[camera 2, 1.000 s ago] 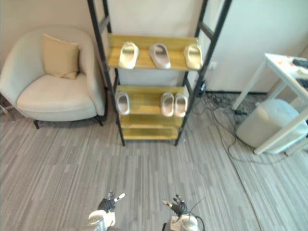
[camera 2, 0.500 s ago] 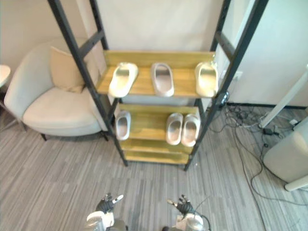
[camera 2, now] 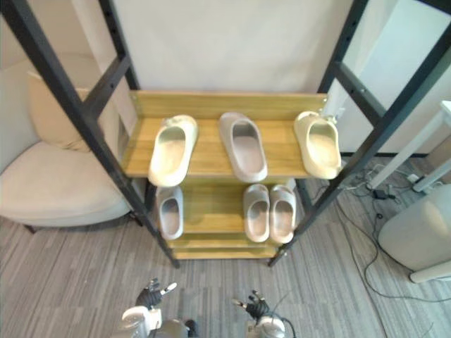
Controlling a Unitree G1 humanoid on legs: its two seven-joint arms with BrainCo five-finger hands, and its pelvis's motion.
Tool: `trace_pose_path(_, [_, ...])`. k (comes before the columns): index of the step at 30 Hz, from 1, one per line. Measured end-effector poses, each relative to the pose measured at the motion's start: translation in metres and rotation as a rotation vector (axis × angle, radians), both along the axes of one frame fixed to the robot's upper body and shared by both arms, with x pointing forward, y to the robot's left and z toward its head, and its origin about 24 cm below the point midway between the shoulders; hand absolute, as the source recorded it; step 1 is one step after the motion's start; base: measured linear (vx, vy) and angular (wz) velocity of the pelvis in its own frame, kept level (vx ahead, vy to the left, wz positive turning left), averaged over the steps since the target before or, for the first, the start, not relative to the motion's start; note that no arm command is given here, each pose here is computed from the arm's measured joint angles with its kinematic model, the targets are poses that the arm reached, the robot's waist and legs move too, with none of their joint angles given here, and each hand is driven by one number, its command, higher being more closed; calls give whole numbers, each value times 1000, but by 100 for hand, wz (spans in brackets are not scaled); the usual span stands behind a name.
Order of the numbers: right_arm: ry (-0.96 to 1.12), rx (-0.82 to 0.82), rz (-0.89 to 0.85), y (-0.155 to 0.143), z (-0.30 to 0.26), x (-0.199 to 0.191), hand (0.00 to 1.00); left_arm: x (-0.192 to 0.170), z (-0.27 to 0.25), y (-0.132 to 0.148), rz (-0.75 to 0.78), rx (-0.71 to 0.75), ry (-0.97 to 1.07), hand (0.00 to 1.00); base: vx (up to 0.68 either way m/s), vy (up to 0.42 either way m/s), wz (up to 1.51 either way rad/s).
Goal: Organize the slippers on the shoe rack
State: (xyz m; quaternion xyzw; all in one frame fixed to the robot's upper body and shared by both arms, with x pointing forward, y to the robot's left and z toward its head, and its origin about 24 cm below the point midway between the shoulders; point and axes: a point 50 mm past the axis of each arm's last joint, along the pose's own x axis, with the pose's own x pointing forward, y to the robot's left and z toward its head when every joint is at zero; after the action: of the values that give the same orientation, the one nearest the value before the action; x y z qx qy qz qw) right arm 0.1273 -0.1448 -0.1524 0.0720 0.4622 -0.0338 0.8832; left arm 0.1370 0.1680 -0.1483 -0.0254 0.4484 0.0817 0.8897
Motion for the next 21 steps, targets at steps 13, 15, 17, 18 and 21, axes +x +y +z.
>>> trace_pose_path(13, [60, -58, -3, -19, -6, -12, 0, -14, -8, -15, 6, -43, 66, 0, 172, -70, 13])
trace_pose_path(15, [79, -73, -21, -27, -7, -16, 0, -14, -9, -16, -18, -37, 74, 0, 58, -4, -5])
trace_pose_path(17, [93, -91, -22, -34, -8, -19, 0, -13, -9, -14, -40, -25, 77, 0, 0, 0, 0])
trace_pose_path(18, [95, -91, -22, -34, -8, -20, 0, -13, -9, -12, -51, -17, 82, 0, 0, 0, 0])
trace_pose_path(21, [100, -91, -23, -34, -9, -22, 0, -12, -9, -6, -69, 5, 87, 0, -37, 23, 7])
